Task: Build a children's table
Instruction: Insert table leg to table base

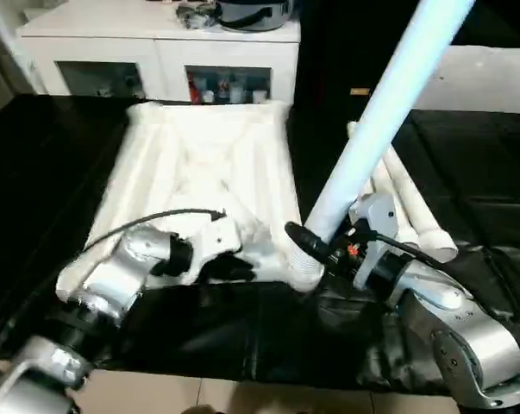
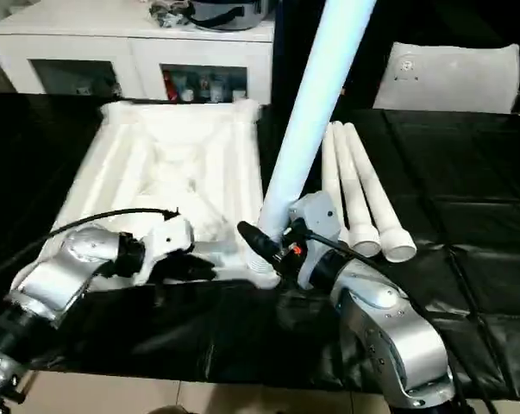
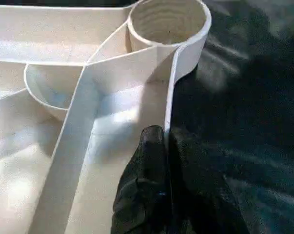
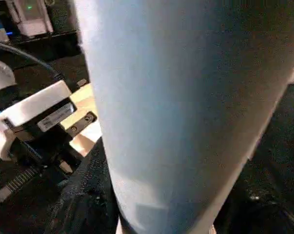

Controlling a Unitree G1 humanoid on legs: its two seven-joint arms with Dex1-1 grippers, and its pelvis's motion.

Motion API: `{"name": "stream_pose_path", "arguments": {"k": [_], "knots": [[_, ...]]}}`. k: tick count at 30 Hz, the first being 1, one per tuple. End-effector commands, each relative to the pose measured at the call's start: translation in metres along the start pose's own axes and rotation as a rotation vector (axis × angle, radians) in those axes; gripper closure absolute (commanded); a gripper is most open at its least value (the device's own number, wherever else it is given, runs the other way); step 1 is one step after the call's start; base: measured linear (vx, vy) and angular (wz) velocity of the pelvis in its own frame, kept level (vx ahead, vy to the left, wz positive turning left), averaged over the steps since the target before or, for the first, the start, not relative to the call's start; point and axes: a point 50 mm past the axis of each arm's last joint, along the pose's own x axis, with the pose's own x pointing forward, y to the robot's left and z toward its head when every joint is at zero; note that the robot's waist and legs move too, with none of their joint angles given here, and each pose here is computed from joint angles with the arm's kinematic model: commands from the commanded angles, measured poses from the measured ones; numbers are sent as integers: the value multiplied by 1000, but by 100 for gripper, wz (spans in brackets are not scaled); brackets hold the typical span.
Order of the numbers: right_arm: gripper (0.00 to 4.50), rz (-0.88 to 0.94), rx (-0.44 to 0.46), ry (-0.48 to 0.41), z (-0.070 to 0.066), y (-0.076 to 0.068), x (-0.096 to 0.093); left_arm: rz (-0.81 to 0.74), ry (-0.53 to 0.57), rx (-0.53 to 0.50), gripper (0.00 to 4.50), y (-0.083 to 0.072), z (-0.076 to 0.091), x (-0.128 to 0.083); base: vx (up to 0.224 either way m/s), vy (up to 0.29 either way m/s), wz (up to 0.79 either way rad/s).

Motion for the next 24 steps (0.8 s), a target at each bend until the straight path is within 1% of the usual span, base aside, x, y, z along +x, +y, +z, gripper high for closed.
{"name": "stream_pose_path", "arguments": {"k": [1, 3, 4, 6, 8, 9, 11, 12, 13, 14, 16, 17, 19, 20, 23, 24], "knots": [[260, -5, -18, -26, 6, -2, 3, 111, 23, -77, 450, 3, -11, -8, 0, 0, 0], [260, -5, -14, -33, 6, -2, 6, 128, 30, -83, 450, -3, -12, -8, 0, 0, 0], [260, -7, -13, -34, 6, -3, 6, 116, 7, -74, 450, -7, -8, -6, 0, 0, 0], [260, -14, -10, -33, 4, -6, 8, 78, -31, -25, 450, -13, -4, -2, 0, 0, 0], [260, -20, -13, -28, 2, -6, 9, 76, -25, -13, 450, -15, -5, -1, 0, 0, 0], [260, -25, -13, -29, 2, -8, 10, 74, -12, 13, 450, -17, -4, 0, 0, 0, 0], [260, -35, -17, -31, 3, -9, 11, 108, -6, 4, 450, -14, -3, 0, 0, 0, 0], [260, -46, -24, -32, 3, -11, 12, 133, -6, -24, 450, -11, -3, 0, 0, 0, 0], [260, -64, -28, -34, 4, -13, 13, 128, -3, -48, 405, -10, -3, -2, 0, 0, 0], [260, -67, -27, -34, 4, -13, 13, 130, -1, -44, 394, -9, -3, -2, 0, 0, 0], [260, -70, -25, -35, 5, -14, 13, 138, 4, -35, 394, -8, -3, -3, 0, 0, 0], [260, -73, -28, -37, 4, -15, 13, 138, 7, -45, 391, -8, -4, -4, 195, -2, -1], [260, -86, -32, -49, 5, -17, 15, 146, 28, -42, 359, -7, -8, -5, 0, 0, 0], [260, -84, -34, -51, 5, -17, 16, 155, 36, -35, 359, -6, -8, -5, -205, 1, 1], [260, -80, -46, -53, 6, -16, 17, 154, 39, -39, 359, -5, -9, -6, 0, 0, 0], [260, -102, -57, -58, 6, -18, 17, 157, 30, -38, 359, -3, -7, -6, 0, 0, 0]]}}
